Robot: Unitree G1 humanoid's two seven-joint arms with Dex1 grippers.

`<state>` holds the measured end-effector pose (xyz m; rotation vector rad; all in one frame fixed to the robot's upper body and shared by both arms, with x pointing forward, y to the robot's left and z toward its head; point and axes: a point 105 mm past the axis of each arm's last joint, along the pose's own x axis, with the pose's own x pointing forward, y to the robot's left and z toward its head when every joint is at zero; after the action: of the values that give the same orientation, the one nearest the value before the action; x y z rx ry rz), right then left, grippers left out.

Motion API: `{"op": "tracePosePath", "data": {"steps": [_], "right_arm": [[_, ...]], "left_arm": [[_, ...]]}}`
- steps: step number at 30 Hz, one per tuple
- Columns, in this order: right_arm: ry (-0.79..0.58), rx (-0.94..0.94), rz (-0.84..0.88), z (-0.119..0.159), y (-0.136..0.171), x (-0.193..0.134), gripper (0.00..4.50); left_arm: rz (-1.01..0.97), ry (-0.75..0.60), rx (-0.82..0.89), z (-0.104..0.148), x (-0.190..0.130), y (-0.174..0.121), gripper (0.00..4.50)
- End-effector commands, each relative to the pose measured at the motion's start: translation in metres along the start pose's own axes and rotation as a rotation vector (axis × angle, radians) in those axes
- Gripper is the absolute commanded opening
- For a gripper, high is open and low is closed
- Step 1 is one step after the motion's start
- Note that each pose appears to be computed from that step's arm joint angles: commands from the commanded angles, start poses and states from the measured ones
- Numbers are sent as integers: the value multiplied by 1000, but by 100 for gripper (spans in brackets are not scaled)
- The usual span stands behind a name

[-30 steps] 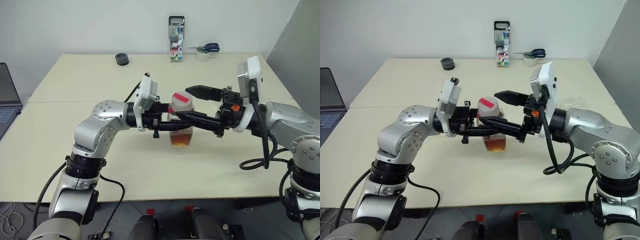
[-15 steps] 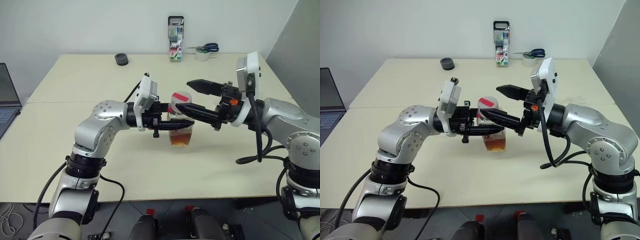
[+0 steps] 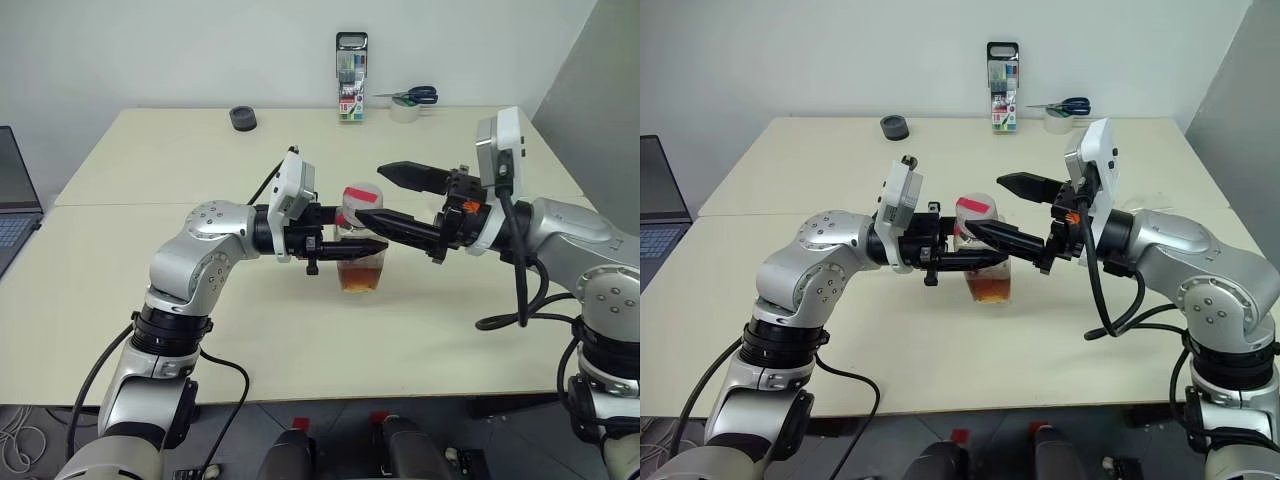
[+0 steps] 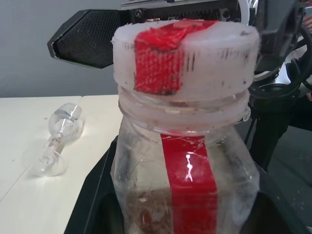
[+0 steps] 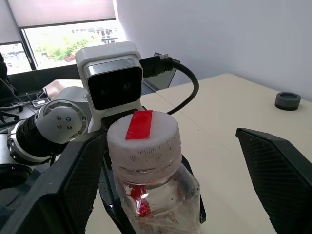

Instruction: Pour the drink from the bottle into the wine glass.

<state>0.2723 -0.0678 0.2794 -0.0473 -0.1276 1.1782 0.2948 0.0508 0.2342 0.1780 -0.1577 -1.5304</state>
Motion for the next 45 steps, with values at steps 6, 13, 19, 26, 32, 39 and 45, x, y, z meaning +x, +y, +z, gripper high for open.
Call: {"op": "tracePosePath", "data": {"steps": [6, 13, 19, 26, 32, 39, 45], "right_arm": [[-36, -45, -40, 13, -3, -9, 447], [-30, -46, -55, 12, -4, -13, 447], [-28, -48, -63, 12, -4, -14, 447], [-28, -47, -60, 12, -2, -14, 447], [-39, -26, -11, 18, 8, -13, 447], [-24, -14, 41, 15, 17, -6, 447], [-36, -11, 46, 10, 17, 7, 447]], "left_arm": [[-14, -29, 65, 15, 2, -1, 184], [-17, -31, 66, 15, 2, -1, 184], [-19, -29, 67, 15, 2, -1, 184], [-25, -29, 71, 15, 2, -1, 184], [-23, -30, 72, 15, 2, -1, 184], [-21, -33, 75, 16, 3, 0, 184], [-18, -30, 77, 17, 1, 0, 184]]}}
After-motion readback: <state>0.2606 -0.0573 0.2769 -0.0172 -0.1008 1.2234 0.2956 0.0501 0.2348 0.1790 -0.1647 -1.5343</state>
